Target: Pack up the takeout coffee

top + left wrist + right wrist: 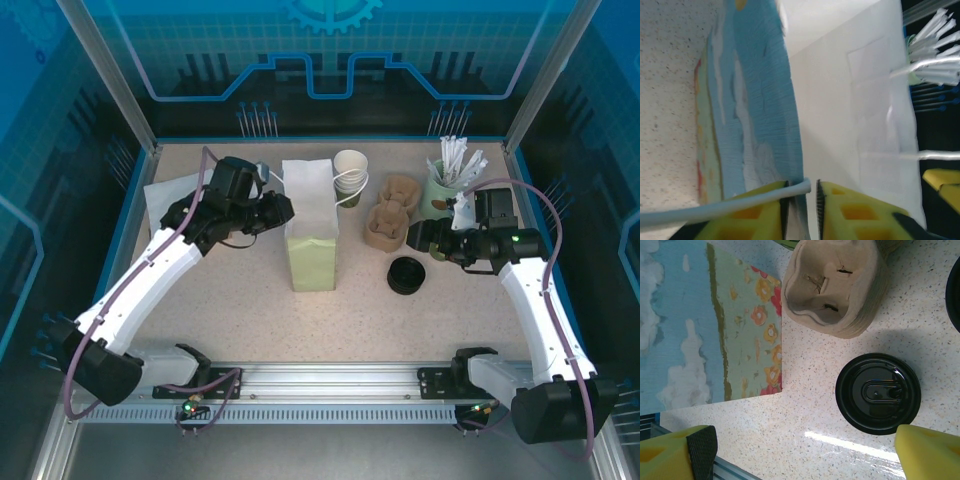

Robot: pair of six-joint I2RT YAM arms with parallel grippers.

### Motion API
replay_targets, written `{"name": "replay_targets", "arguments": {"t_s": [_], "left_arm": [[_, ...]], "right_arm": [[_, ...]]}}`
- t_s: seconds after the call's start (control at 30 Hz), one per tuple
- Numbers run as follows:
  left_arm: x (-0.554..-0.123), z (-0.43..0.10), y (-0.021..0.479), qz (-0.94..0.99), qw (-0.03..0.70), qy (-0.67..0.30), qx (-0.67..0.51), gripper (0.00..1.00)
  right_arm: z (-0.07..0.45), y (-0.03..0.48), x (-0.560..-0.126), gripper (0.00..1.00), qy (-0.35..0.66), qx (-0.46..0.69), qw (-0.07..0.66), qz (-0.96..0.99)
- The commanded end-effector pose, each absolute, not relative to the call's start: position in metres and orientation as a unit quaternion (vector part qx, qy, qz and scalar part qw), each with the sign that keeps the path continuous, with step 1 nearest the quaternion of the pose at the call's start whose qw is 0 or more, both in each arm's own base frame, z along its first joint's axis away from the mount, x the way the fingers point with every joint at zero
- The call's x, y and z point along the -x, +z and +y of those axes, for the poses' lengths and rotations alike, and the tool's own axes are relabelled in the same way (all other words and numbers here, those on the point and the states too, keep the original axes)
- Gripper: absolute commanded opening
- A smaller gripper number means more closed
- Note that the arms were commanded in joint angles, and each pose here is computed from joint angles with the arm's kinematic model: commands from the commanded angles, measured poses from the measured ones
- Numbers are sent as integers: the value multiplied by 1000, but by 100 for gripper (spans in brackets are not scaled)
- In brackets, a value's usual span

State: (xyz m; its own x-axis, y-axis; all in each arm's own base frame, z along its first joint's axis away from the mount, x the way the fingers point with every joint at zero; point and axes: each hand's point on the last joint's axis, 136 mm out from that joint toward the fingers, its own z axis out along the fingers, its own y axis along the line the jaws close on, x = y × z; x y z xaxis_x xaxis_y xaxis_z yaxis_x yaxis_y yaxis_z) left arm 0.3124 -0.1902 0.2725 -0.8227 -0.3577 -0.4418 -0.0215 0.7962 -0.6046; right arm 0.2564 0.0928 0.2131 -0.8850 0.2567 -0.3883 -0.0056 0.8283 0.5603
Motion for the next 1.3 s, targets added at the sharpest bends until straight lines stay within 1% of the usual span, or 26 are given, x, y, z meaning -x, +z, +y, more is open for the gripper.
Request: {"name": "replay_targets", "arguments": {"t_s": [0.0, 0.03, 0.07, 0.23, 0.27, 0.4, 0.53, 0.67, 0.93, 1.1, 1.27], "left_arm": [[-305, -184, 288, 897, 304, -305, 104, 39], [-303, -181, 289, 897, 307, -300, 106, 48], [-301, -178, 290, 898, 309, -295, 107, 53], [-290, -162, 287, 906, 306, -267, 123, 74], [-288, -160, 287, 907, 304, -262, 125, 78], [-278, -153, 286, 911, 300, -255, 128, 85], [-271, -149, 294, 907, 312, -258, 118, 93], [-264, -140, 310, 898, 343, -254, 111, 99], [-255, -105, 342, 867, 435, -215, 113, 99], [-245, -89, 348, 855, 463, -201, 122, 99], [-237, -75, 344, 852, 474, -180, 133, 99]], "right_arm": [[95, 211, -256, 94, 283, -64, 223, 931], [95, 212, -256, 94, 284, -64, 224, 930], [96, 212, -257, 94, 285, -65, 223, 930], [95, 214, -260, 94, 283, -65, 222, 931], [95, 214, -260, 94, 282, -66, 222, 931], [94, 217, -263, 94, 278, -68, 220, 933], [95, 221, -267, 94, 280, -70, 220, 932], [94, 226, -270, 94, 278, -74, 220, 932], [91, 231, -283, 94, 248, -75, 217, 941], [93, 232, -292, 94, 237, -76, 214, 945], [97, 228, -303, 94, 213, -71, 205, 953]]}}
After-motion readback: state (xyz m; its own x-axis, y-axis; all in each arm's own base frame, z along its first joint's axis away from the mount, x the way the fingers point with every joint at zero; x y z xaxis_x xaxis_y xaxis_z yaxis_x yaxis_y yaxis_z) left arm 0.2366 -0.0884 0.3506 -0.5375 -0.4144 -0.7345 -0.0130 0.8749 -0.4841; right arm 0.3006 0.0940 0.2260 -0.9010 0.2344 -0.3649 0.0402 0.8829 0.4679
